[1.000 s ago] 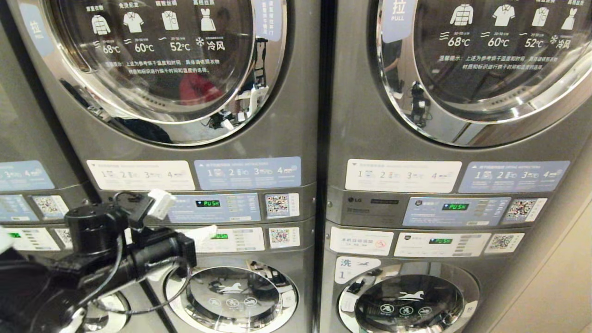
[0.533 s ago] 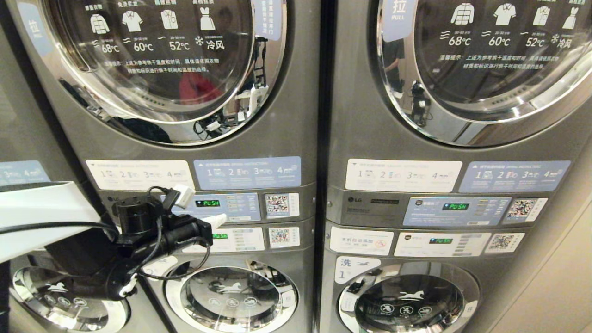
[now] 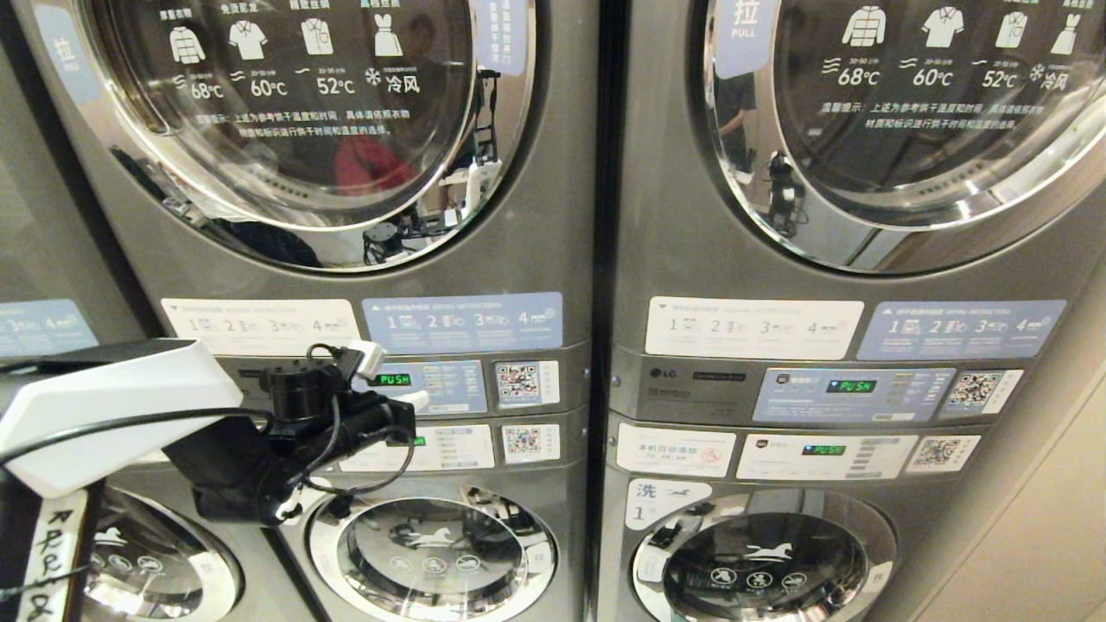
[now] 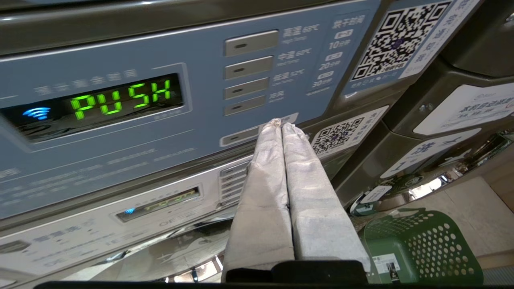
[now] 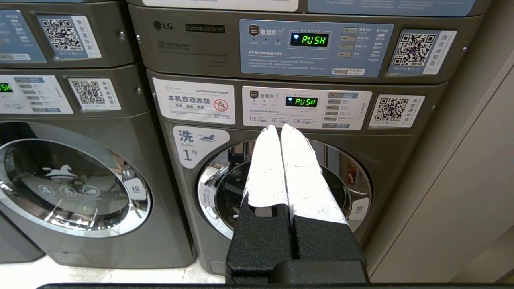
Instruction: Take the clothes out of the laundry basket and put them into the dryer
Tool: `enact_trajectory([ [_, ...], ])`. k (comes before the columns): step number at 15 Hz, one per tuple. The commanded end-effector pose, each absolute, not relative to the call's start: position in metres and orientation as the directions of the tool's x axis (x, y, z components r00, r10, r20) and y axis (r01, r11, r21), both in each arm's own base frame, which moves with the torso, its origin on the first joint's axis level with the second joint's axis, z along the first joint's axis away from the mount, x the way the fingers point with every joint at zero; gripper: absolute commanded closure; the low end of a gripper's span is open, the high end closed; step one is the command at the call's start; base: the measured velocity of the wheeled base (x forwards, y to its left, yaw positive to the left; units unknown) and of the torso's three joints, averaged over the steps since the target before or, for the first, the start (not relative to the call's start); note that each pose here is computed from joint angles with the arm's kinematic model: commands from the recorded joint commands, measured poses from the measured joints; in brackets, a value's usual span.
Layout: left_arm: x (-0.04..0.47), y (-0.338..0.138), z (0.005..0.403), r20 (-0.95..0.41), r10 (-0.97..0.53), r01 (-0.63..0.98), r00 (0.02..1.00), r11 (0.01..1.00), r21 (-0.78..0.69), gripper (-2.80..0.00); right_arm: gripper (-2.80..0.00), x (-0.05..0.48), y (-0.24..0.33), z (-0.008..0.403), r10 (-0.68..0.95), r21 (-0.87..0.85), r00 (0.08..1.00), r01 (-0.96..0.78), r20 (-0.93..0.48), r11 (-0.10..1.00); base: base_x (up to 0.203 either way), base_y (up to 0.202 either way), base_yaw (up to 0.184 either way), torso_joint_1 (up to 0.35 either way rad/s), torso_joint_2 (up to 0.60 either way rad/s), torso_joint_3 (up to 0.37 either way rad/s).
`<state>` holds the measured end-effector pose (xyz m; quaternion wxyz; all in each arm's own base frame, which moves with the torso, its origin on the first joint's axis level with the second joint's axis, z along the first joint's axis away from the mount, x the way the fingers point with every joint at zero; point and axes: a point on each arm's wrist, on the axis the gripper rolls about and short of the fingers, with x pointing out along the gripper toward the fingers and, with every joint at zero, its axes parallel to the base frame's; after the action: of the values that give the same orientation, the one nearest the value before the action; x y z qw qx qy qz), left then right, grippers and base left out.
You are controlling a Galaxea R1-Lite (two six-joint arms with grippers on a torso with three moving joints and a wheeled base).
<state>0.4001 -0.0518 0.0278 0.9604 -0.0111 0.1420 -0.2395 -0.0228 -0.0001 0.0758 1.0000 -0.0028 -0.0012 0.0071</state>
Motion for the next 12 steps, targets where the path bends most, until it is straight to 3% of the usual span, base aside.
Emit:
enact_trajectory([
  [1, 0.405, -0.055, 0.022, -0.266, -0.468, 0.463, 0.843, 0.882, -0.088, 0.00, 0.00, -0.023, 0.000, 0.076, 0.015, -0.006, 1.000, -0.015, 0.003, 1.000, 0.000, 0.000, 0.000, 0.000, 0.00, 0.000],
  [12, 0.421, -0.064, 0.023, -0.246, -0.456, 0.453, 0.855, 0.889, -0.075, 0.00, 0.00, -0.023, 0.000, 0.076, 0.015, -0.006, 1.000, -0.015, 0.003, 1.000, 0.000, 0.000, 0.000, 0.000, 0.00, 0.000],
])
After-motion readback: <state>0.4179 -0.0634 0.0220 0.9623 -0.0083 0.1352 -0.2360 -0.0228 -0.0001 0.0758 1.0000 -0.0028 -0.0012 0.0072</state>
